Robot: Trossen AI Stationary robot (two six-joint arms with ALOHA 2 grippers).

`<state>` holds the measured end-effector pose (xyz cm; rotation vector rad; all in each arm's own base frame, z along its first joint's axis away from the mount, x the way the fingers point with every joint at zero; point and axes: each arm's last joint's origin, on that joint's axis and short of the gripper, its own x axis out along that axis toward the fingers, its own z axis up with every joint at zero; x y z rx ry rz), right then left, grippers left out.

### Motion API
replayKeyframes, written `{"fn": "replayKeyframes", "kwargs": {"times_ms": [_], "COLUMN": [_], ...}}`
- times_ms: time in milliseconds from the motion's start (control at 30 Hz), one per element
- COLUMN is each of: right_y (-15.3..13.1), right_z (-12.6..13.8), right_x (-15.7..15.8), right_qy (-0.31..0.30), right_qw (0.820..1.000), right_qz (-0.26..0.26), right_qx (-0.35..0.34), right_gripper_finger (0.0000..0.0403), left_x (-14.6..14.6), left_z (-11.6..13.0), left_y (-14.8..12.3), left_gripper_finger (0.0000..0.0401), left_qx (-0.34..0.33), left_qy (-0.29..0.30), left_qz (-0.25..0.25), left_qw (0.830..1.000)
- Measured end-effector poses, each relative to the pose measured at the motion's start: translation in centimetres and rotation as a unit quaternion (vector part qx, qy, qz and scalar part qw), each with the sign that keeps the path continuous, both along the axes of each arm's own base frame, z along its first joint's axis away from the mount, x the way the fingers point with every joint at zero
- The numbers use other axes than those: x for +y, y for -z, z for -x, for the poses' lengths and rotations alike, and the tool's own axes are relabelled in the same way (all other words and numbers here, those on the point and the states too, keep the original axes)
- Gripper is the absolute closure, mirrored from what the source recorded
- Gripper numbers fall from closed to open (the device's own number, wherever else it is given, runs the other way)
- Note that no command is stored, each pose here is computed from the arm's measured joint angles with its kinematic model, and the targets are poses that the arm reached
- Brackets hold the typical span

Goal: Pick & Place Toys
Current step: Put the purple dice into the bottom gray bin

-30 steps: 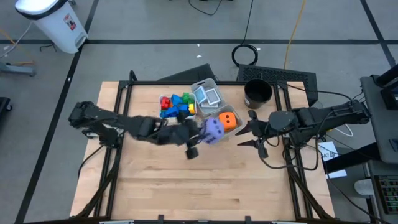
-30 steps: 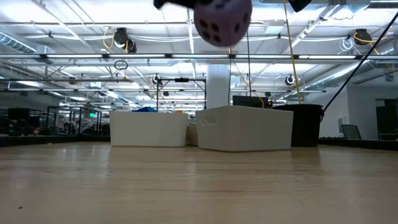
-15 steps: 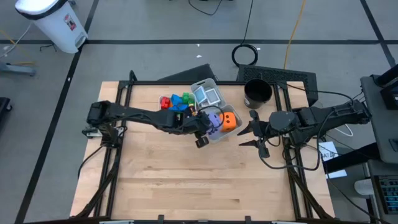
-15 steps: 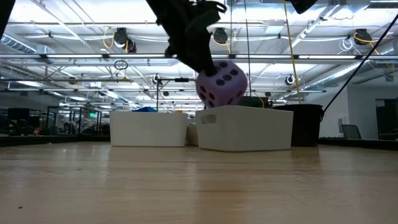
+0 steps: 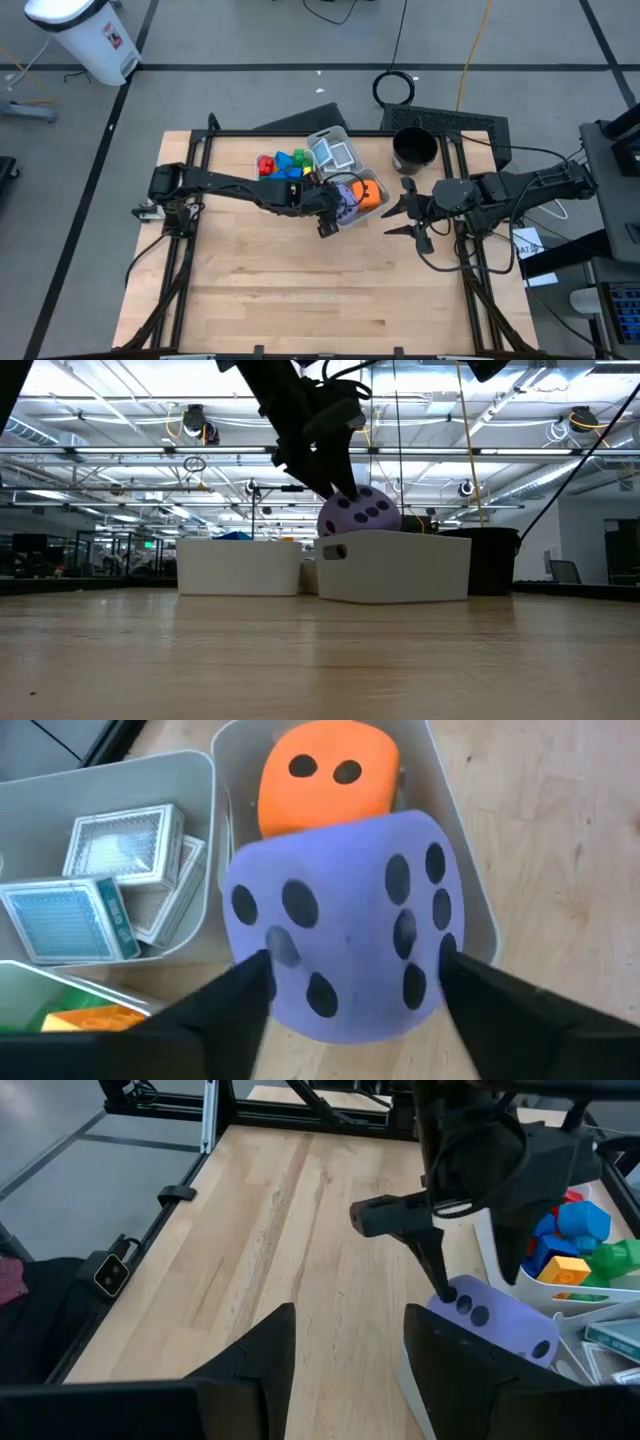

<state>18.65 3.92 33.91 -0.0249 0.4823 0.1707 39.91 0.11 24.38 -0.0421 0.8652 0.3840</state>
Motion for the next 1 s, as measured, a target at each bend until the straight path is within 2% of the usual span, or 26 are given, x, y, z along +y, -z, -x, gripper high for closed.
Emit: {"fn": "replayKeyframes", "kwargs": {"times_ms": [167, 333, 500, 633, 867, 1000], "right_y": [0.0, 0.0, 0.0, -0.1, 0.0, -0.1], "right_z": [0.0, 0.0, 0.0, 0.0, 0.0, 0.0], "right_x": [0.0, 0.0, 0.0, 0.0, 0.0, 0.0], "right_qy": [0.0, -0.001, -0.001, -0.001, -0.001, -0.001], "right_qw": [1.0, 1.0, 1.0, 1.0, 1.0, 1.0], "right_qz": [0.0, 0.002, 0.001, 0.001, 0.001, 0.001], "right_qx": [0.0, 0.0, -0.002, -0.004, -0.002, -0.003], "right_gripper_finger": [0.0243, 0.0243, 0.0243, 0.0243, 0.0243, 0.0243], "left_x": [0.0, 0.0, 0.1, 0.4, 1.6, 2.1], "left_z": [0.1, 0.7, 0.8, 0.3, -0.4, -0.3], "left_y": [-0.4, -1.6, -3.6, -3.2, 0.7, 1.0], "left_gripper_finger": [0.005, 0.0013, 0.0005, 0.0005, 0.0004, 0.0004], "left_qx": [-0.005, -0.019, -0.071, -0.081, -0.035, -0.028], "left_qy": [0.003, 0.005, 0.007, 0.013, 0.049, 0.046], "left_qz": [-0.002, -0.003, -0.016, -0.025, 0.08, 0.096], "left_qw": [1.0, 1.0, 0.997, 0.996, 0.995, 0.994]}}
